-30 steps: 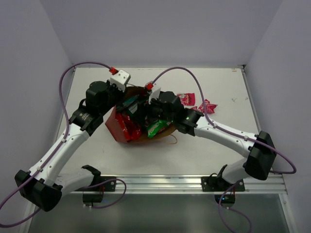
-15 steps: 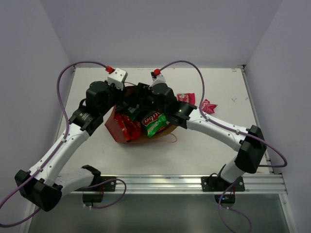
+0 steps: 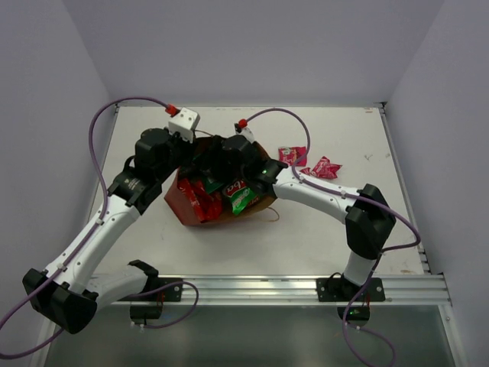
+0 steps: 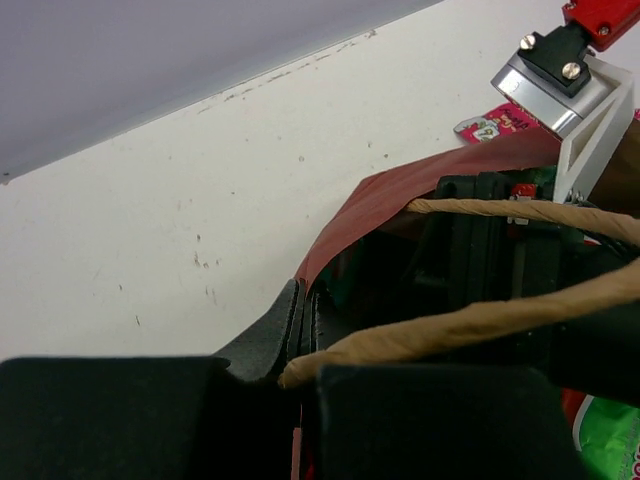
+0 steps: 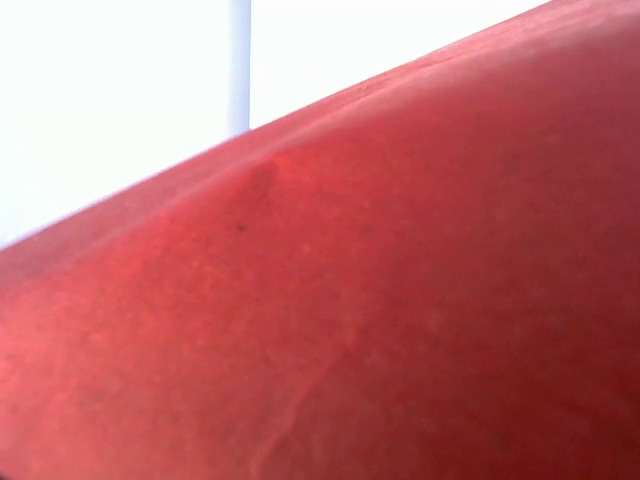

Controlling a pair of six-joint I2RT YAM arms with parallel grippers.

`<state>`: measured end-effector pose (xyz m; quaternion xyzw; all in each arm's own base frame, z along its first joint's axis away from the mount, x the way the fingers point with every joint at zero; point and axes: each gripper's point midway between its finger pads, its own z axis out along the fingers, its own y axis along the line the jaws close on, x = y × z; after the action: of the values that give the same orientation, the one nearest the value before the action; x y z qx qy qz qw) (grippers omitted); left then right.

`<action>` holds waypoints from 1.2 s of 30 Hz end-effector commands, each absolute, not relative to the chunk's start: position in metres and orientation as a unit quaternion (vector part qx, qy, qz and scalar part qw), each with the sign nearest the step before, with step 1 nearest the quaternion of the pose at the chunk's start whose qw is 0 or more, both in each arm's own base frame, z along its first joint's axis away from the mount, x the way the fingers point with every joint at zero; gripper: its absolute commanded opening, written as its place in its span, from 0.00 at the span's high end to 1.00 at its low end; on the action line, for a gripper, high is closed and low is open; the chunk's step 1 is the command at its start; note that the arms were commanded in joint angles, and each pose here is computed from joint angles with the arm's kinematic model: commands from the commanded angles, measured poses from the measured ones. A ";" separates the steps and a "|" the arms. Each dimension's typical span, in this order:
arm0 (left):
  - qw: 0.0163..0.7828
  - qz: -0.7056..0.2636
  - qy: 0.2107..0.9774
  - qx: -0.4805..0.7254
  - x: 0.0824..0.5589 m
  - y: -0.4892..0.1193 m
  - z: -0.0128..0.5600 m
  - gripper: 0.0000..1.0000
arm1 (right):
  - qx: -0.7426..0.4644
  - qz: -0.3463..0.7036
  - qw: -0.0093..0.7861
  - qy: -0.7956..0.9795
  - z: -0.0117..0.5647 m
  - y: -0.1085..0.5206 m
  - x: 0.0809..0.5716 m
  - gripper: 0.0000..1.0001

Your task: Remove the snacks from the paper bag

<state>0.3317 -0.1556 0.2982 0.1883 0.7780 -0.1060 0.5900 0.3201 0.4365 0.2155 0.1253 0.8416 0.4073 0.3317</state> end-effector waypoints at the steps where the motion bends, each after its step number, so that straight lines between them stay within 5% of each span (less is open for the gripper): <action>1: 0.647 -0.141 0.727 0.182 0.323 -0.160 0.350 1.00 | 0.186 0.424 0.334 0.821 0.228 0.436 0.340 0.28; 21: 0.639 -0.151 0.728 0.198 0.311 -0.162 0.344 1.00 | 0.229 0.461 0.333 0.790 0.234 0.436 0.355 0.29; 31: 0.636 -0.161 0.727 0.203 0.312 -0.167 0.338 1.00 | 0.191 0.487 0.317 0.792 0.235 0.453 0.351 0.59; 36: 0.644 -0.149 0.725 0.193 0.312 -0.160 0.341 1.00 | 0.177 0.495 0.307 0.793 0.235 0.455 0.344 0.90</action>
<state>0.3167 -0.1554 0.2944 0.2014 0.7758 -0.1227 0.5852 0.3324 0.4579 0.2320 0.1624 0.8005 0.4881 0.3076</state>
